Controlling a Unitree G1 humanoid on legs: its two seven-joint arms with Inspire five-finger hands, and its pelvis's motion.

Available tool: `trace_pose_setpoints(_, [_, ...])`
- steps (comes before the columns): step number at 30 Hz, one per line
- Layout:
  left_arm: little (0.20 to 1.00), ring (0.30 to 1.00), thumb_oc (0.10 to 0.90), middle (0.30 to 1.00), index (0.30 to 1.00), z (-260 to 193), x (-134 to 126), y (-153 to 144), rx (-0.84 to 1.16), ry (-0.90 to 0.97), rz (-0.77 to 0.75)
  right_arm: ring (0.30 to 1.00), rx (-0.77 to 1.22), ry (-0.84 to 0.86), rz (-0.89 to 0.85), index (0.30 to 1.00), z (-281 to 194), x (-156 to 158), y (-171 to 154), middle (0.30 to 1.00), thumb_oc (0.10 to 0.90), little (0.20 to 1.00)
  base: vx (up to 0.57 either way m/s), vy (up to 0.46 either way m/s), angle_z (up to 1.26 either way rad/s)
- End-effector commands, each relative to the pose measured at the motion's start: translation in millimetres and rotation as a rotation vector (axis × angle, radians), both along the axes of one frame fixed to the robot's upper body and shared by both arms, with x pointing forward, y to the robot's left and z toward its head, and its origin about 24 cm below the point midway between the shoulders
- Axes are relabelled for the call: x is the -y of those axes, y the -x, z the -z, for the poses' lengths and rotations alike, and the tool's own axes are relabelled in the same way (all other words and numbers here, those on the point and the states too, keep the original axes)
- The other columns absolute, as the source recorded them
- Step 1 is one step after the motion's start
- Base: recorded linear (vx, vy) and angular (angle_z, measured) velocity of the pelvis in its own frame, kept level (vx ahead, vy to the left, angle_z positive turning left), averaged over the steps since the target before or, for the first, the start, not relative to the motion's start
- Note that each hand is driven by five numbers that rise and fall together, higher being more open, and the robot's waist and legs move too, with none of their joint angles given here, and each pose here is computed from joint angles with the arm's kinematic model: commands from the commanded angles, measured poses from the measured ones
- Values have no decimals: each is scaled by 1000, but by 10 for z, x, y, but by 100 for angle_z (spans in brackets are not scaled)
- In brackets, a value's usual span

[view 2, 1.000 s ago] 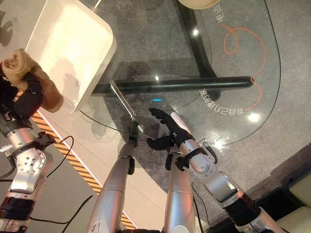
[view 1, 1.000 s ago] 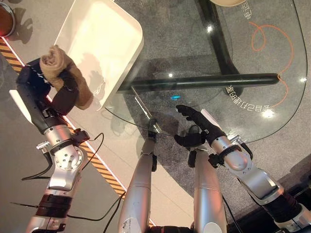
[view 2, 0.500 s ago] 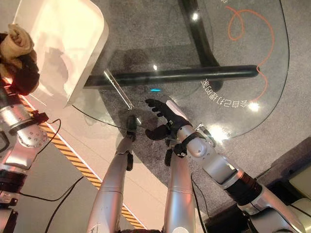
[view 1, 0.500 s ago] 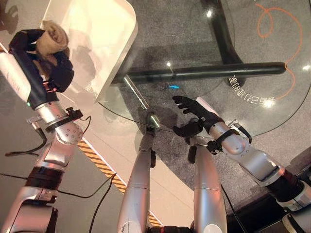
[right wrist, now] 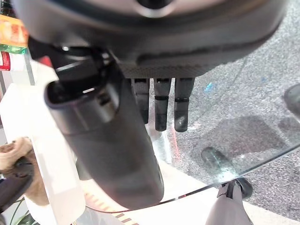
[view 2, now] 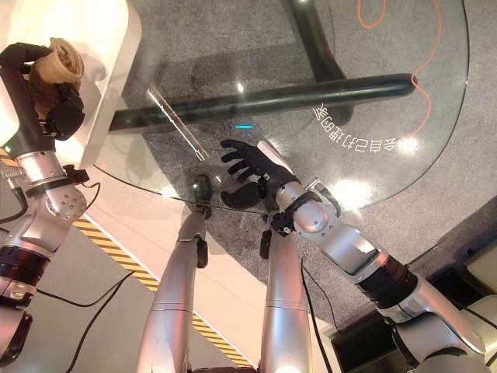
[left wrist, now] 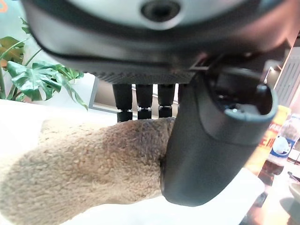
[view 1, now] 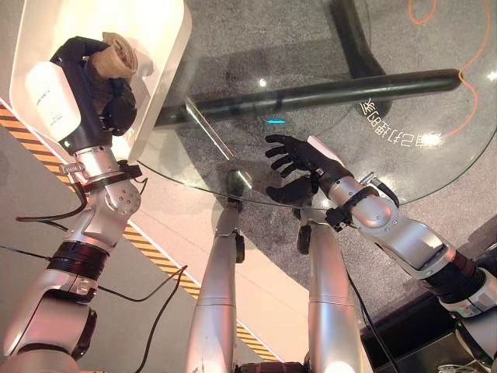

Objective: Wipe the table with a cloth and put it in the basket.

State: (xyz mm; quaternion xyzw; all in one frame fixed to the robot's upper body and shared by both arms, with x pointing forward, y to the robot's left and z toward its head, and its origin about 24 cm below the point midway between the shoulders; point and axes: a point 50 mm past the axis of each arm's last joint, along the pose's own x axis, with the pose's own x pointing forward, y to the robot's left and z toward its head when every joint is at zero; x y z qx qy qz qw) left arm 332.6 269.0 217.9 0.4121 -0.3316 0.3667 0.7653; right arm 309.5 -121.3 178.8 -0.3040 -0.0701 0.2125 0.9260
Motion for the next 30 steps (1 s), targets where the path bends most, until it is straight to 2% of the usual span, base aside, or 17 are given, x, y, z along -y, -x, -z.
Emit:
trace_pose_setpoints(1, [200,300,100,300,300,-401,-273,111,191,52,-119,900,-141,32,-26,900,284,13,74,900,800,900,-11,28,-3])
trace_pose_setpoints(9, [200,300,100,300,300,-376,-368,8,156,147,-159,900,-134,24,-25,900,275,11,33,900,800,900,-6,4,-2])
trace_pose_setpoints(13, [200,300,100,300,300,-366,-343,-47,133,246,-65,900,-129,25,-31,900,256,-16,21,900,800,900,0,0,0])
trace_pose_setpoints(15, [200,300,100,300,300,-360,-313,-105,84,330,43,900,-124,23,-32,900,230,-23,5,900,800,900,0,0,0])
trace_pose_setpoints(16, [211,309,111,309,309,-358,-305,-121,70,355,72,900,-123,23,-32,900,225,-22,3,900,800,900,0,0,0])
trace_pose_setpoints(17, [340,420,240,420,420,-346,-274,-151,54,386,117,900,-120,22,-31,900,221,-32,-11,900,800,900,0,0,0])
trace_pose_setpoints(18, [351,429,251,429,429,-343,-264,-160,50,395,128,900,-119,21,-30,900,218,-36,-16,900,800,900,0,0,0])
trace_pose_setpoints(20, [321,404,221,404,404,-359,-250,-192,35,439,189,900,-114,18,-28,900,199,-49,-39,900,800,900,-7,-18,0])
trace_pose_setpoints(22, [200,300,100,300,300,-378,-237,-215,31,466,222,900,-111,13,-27,900,185,-53,-55,900,800,900,-8,-19,0])
trace_pose_setpoints(24, [208,307,108,307,307,-396,-210,-252,9,474,247,900,-106,11,-27,900,179,-65,-75,900,800,900,0,0,0])
trace_pose_setpoints(25, [285,373,185,373,373,-395,-209,-262,-1,471,250,900,-105,10,-28,900,183,-65,-77,900,800,900,0,0,0])
trace_pose_setpoints(26, [464,526,364,526,526,-401,-207,-273,-9,480,260,900,-102,7,-26,900,178,-66,-77,900,800,900,1,-24,3])
trace_pose_setpoints(27, [505,561,405,561,561,-399,-208,-277,-13,482,260,900,-101,7,-26,900,177,-64,-78,900,800,900,6,-21,3])
trace_pose_setpoints(28, [505,561,405,561,561,-395,-209,-285,-22,480,256,900,-99,7,-27,900,176,-65,-79,900,800,900,0,0,0])
trace_pose_setpoints(29, [568,615,468,615,615,-391,-211,-290,-29,480,254,900,-98,8,-27,900,178,-61,-81,900,800,900,3,-22,4])
trace_pose_setpoints(30, [900,900,800,900,900,-362,-217,-309,-64,473,239,900,-96,6,-29,900,191,-54,-82,900,800,900,2,-21,3])
